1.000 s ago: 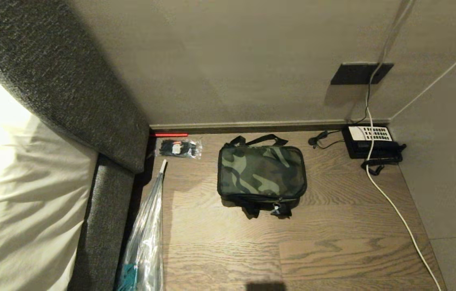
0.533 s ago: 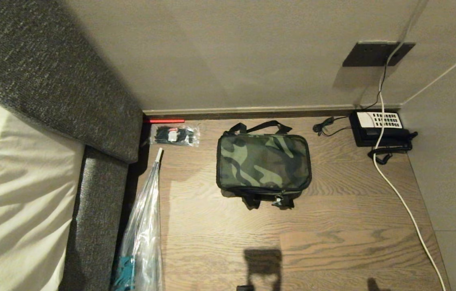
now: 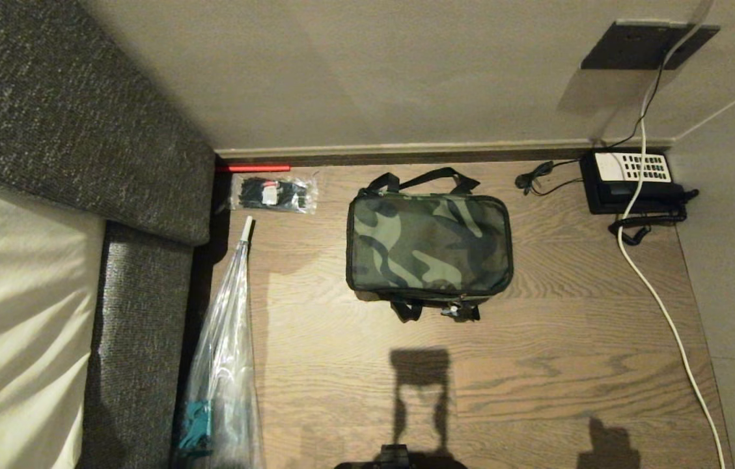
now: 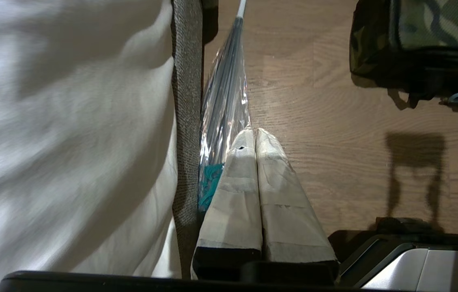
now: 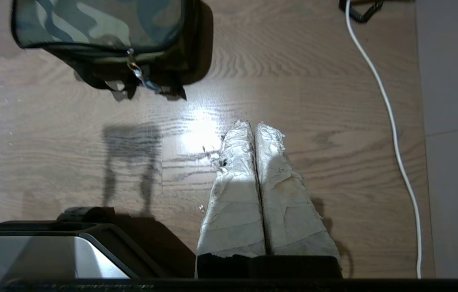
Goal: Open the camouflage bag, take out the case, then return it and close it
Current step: Open the top of the storage box
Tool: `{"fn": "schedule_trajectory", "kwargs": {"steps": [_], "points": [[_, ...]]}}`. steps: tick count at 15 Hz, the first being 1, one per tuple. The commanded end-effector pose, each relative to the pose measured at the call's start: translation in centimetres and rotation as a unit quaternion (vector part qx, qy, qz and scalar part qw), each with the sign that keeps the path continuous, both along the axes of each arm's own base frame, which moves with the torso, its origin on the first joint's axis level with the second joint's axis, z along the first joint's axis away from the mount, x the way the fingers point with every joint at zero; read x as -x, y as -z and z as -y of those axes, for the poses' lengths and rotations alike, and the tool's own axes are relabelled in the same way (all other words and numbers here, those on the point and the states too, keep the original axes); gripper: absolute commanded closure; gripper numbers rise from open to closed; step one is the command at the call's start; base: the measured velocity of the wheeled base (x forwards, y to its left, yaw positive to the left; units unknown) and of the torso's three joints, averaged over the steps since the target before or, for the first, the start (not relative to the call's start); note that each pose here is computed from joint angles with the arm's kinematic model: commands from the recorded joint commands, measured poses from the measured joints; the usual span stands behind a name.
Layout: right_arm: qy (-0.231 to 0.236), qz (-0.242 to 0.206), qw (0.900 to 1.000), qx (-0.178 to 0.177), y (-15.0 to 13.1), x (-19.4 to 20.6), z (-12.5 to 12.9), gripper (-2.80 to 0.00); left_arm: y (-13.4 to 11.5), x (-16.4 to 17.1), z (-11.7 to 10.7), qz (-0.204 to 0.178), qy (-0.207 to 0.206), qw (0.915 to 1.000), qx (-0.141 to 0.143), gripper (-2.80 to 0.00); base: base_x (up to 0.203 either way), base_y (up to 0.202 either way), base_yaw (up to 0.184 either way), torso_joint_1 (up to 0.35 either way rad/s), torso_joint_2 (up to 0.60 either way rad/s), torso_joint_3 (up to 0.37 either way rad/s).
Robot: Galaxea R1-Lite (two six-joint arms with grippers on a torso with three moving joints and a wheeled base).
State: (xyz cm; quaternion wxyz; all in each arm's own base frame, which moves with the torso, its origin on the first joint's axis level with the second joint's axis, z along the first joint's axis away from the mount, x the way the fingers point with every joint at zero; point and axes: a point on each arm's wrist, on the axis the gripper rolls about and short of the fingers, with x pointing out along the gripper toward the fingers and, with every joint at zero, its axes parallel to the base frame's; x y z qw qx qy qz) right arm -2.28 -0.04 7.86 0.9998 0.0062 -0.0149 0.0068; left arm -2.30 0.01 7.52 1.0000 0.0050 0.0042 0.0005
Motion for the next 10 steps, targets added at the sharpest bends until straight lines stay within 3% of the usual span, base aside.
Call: {"fn": "schedule_trajectory", "kwargs": {"steps": [1, 10], "points": [[0.0, -0.003, 1.0, 0.0, 0.39, -0.06, 0.0, 0.0, 0.01, 0.0, 0.0, 0.0, 0.0, 1.0, 0.0, 0.0, 0.0, 0.0, 0.0, 0.002, 0.01, -0.193], [0.0, -0.003, 1.0, -0.001, 0.39, -0.06, 0.0, 0.0, 0.0, 0.01, 0.0, 0.001, 0.001, 1.0, -0.003, 0.0, 0.0, 0.0, 0.0, 0.002, 0.0, -0.198]]}}
